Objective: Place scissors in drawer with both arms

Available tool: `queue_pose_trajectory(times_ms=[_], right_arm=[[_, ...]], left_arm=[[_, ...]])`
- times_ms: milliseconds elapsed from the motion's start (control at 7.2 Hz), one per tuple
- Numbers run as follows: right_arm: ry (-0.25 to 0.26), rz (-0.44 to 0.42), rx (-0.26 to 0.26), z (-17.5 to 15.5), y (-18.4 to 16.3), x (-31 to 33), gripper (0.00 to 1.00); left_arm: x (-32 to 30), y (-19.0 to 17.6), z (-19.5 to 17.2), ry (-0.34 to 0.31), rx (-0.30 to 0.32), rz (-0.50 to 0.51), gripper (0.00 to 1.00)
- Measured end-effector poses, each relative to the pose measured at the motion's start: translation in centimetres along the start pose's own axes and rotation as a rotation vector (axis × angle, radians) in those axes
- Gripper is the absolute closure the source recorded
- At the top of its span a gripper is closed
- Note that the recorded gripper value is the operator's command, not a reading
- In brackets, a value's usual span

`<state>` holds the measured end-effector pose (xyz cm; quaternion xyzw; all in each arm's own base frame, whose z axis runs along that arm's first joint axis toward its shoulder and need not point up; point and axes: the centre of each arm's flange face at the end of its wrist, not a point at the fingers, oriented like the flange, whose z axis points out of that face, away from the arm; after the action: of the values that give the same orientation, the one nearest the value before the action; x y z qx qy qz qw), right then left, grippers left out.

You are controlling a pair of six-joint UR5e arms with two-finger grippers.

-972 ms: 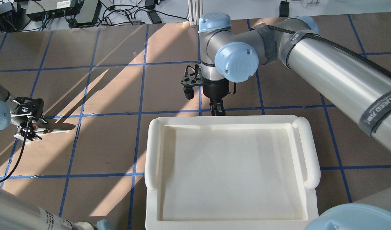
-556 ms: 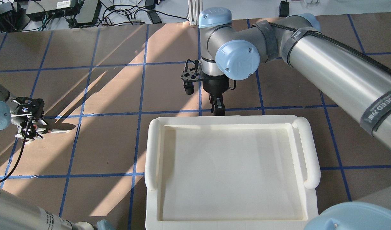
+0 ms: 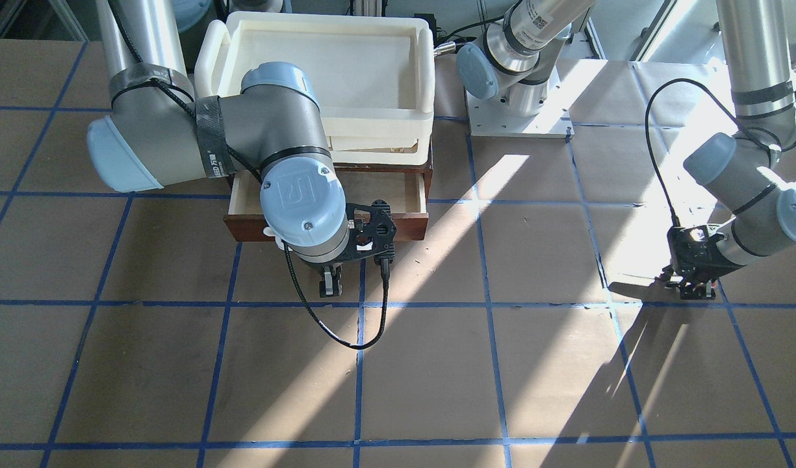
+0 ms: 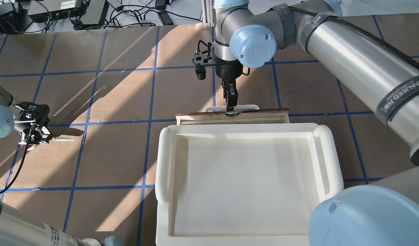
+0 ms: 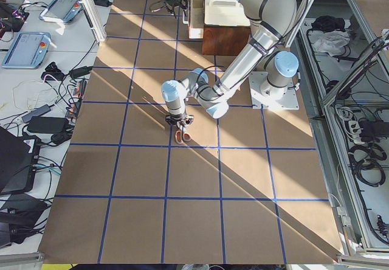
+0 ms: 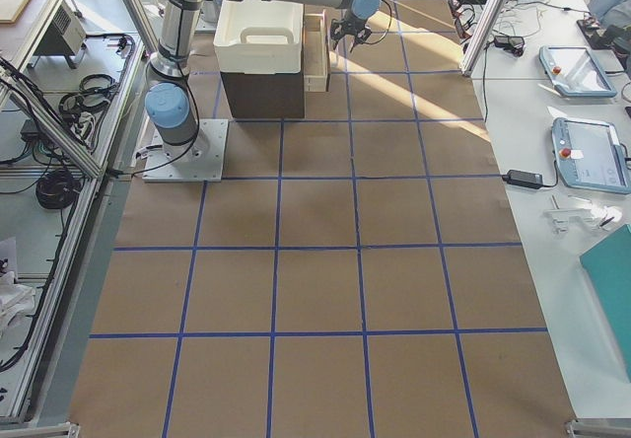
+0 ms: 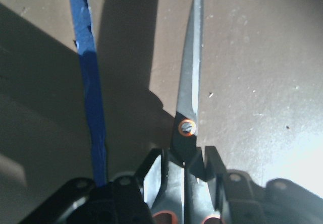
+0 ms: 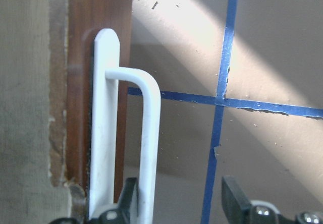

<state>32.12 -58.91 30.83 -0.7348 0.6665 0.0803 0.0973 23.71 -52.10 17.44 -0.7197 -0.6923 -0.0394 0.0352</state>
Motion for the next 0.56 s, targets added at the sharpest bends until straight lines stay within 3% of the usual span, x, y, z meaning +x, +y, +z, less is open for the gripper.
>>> queue_pose_trajectory(times_ms=[556], right_arm=[[0.067,0.011,0.01,0.1,0.9,3.9,0.37]], left_arm=[[-2.2,-2.2,-5.5,-0.051,-0.059,0.047,1.0]])
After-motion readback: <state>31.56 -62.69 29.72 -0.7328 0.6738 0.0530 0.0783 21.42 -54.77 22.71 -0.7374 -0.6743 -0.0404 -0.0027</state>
